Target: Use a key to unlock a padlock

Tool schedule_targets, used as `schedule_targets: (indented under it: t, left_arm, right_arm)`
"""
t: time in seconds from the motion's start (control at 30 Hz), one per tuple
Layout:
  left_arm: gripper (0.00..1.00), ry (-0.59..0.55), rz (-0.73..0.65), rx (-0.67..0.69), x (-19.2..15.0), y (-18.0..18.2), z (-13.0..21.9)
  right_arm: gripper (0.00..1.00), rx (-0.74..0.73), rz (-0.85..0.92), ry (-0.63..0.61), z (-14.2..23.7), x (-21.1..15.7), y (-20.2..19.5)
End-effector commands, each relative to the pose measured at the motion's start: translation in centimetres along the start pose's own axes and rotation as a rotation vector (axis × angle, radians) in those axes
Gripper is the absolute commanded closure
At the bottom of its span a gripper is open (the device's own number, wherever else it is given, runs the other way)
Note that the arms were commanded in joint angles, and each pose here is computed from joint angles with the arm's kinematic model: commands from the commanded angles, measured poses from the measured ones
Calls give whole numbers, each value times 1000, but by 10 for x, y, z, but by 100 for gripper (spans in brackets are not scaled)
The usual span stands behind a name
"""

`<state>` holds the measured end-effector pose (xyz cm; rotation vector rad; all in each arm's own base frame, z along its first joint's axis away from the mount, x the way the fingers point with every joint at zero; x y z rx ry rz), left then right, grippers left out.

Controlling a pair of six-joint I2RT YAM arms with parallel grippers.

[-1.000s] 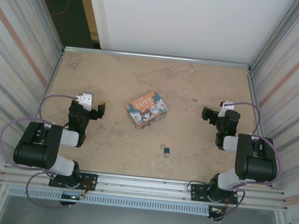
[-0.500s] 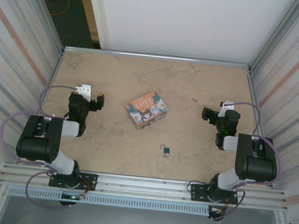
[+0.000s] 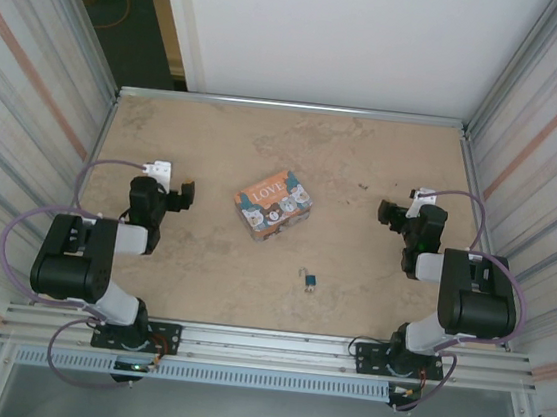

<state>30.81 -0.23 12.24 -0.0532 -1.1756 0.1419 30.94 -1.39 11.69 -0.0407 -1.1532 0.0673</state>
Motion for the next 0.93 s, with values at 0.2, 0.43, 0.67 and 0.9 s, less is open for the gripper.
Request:
schedule_targets:
  t: [0.2, 0.43, 0.67, 0.9]
  left_arm:
    - [1, -18, 7, 7, 4, -1, -1]
    - [1, -17, 8, 7, 4, -1, -1]
    - [1, -17, 8, 6, 4, -1, -1]
    - [1, -17, 8, 7, 4, 0, -1]
  right_arm:
    - [0, 2, 4, 3, -3, 1, -1]
    - [1, -2, 10, 1, -2, 2, -1]
    - [1, -8, 17, 1, -2, 2, 1]
    - [1, -54, 16, 11, -3, 2, 0]
Point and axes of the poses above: each hand's point on the last joint's axis, 136 mm out from that joint toward the fingers, its own z axis back along the fingers, its own y axis along the line the jaws close on, x = y × z, the point moved 9 cm from there along z, back along the fingers, and after that the axes turned 11 degrees about z, right-handed, at the moved point
